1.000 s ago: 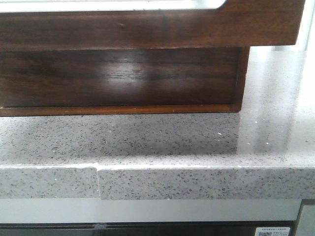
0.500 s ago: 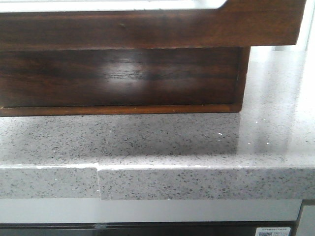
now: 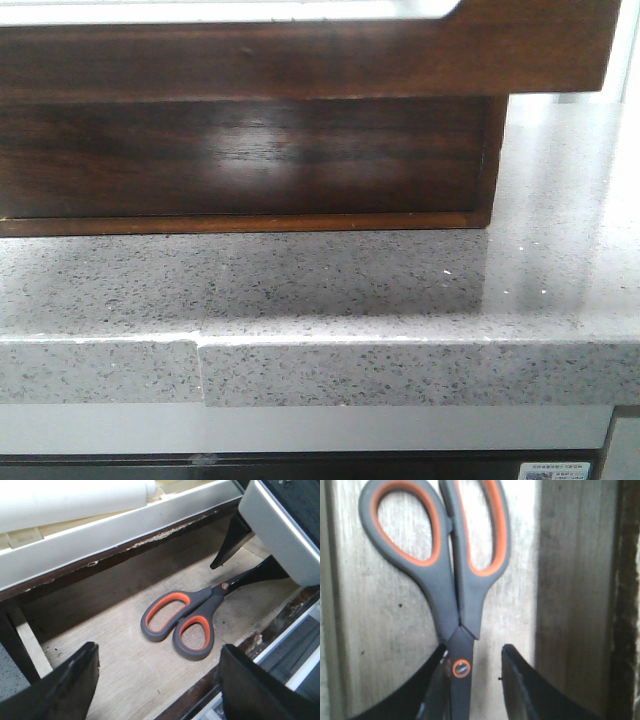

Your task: Put scissors in drawer with both arms

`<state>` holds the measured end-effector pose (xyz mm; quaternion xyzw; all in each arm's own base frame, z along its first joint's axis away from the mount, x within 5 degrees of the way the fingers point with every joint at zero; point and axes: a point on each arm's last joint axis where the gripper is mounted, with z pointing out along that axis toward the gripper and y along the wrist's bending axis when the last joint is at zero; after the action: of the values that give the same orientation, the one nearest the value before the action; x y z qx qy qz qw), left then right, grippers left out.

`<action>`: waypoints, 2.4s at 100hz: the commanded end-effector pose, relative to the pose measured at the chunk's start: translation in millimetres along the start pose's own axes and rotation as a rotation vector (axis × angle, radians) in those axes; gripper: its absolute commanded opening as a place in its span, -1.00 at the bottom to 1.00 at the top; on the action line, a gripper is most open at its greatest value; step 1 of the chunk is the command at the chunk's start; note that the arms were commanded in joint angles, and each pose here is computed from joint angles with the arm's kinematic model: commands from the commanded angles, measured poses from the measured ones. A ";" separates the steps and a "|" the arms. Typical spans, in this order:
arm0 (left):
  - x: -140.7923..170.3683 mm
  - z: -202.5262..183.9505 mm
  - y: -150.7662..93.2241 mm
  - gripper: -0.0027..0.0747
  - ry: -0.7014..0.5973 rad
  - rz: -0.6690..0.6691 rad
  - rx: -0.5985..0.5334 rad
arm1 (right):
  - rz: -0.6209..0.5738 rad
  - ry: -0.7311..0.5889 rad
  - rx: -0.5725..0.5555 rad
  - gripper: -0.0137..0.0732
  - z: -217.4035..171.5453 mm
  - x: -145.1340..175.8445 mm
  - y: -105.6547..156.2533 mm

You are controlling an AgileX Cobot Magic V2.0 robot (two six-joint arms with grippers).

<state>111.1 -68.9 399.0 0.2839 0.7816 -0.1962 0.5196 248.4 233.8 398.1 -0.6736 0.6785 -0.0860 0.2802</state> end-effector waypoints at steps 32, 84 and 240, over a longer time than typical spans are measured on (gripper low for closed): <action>-14.6 -4.8 -0.1 0.29 -0.092 -0.018 -0.011 | 0.143 -0.130 0.166 -0.10 -81.2 20.1 -5.3; -14.6 -4.8 -0.1 0.29 -0.092 -0.018 -0.011 | 0.910 -0.209 0.385 -0.10 -125.5 123.0 3.8; -14.9 -4.8 0.2 -0.98 -0.095 -0.017 -0.015 | 1.147 -0.281 0.477 -0.84 -77.6 193.2 98.5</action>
<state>111.6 -68.7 399.6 0.2821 0.7802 -0.1955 0.5229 135.6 35.5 348.7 -0.1278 0.8729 0.0164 0.4705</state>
